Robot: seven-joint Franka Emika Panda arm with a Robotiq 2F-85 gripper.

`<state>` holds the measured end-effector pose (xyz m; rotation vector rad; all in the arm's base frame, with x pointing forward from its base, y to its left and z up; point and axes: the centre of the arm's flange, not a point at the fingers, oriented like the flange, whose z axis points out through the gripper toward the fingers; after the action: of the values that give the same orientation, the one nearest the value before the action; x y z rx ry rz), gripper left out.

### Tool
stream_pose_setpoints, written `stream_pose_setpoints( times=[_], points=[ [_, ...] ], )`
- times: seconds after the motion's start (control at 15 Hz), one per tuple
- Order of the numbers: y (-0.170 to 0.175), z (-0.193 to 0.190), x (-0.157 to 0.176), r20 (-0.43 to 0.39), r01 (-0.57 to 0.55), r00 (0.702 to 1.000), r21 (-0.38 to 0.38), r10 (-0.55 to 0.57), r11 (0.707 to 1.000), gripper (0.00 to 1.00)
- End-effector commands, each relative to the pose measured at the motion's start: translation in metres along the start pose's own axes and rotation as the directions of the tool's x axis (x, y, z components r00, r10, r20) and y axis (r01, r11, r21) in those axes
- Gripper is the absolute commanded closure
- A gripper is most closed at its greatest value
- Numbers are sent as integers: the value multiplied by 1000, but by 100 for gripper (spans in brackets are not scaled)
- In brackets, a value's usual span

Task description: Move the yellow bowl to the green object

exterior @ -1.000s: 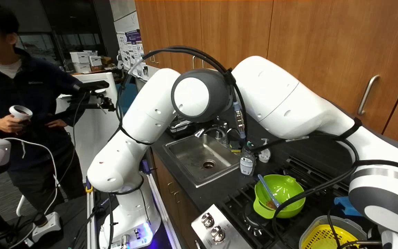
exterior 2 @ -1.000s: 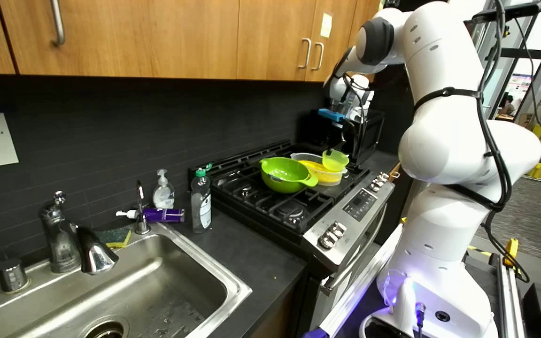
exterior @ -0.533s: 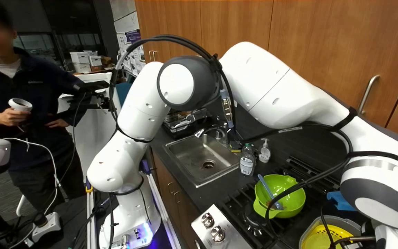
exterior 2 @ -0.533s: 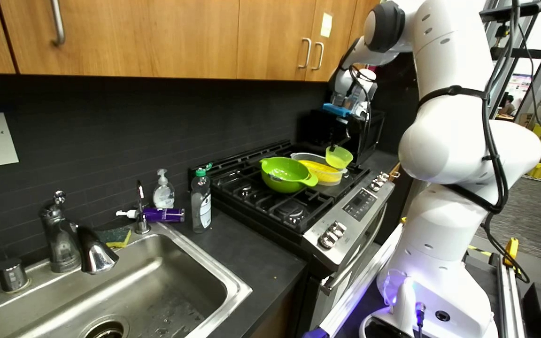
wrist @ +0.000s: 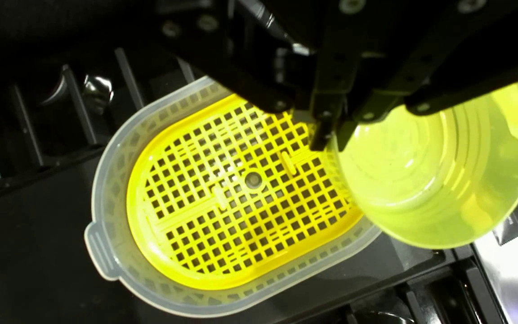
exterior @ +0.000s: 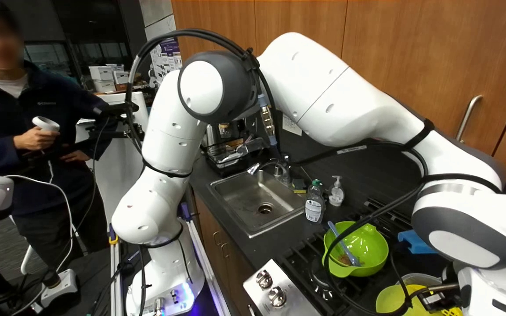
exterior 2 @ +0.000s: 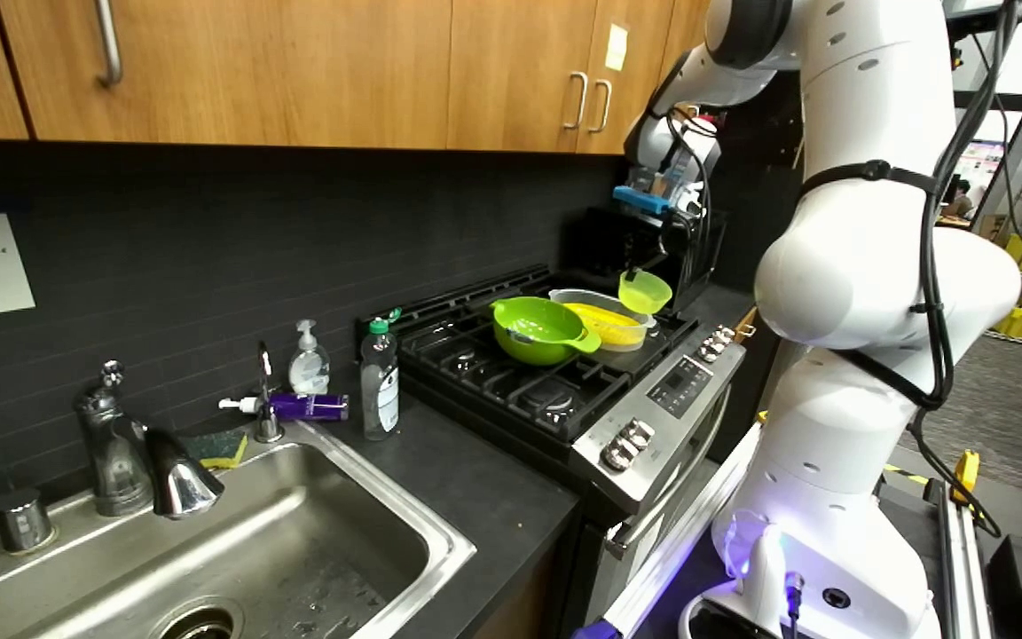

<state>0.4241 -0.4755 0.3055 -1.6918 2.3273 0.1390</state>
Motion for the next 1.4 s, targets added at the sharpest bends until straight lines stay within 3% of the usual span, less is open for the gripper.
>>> stream_pose_setpoints(
  times=[0.0, 0.33, 0.87, 1.0, 1.33],
  points=[
    [20, -18, -44, -74, 53, 996, -10, -54, 999, 99],
    [33, -30, -108, -224, 201, 952, -65, -210, 978, 99],
    [56, -29, -176, -384, 374, 825, -175, -413, 911, 99],
    [56, -36, -169, -352, 369, 848, -147, -397, 918, 99],
    [65, -55, -105, -162, 262, 952, -14, -261, 965, 99]
  ],
)
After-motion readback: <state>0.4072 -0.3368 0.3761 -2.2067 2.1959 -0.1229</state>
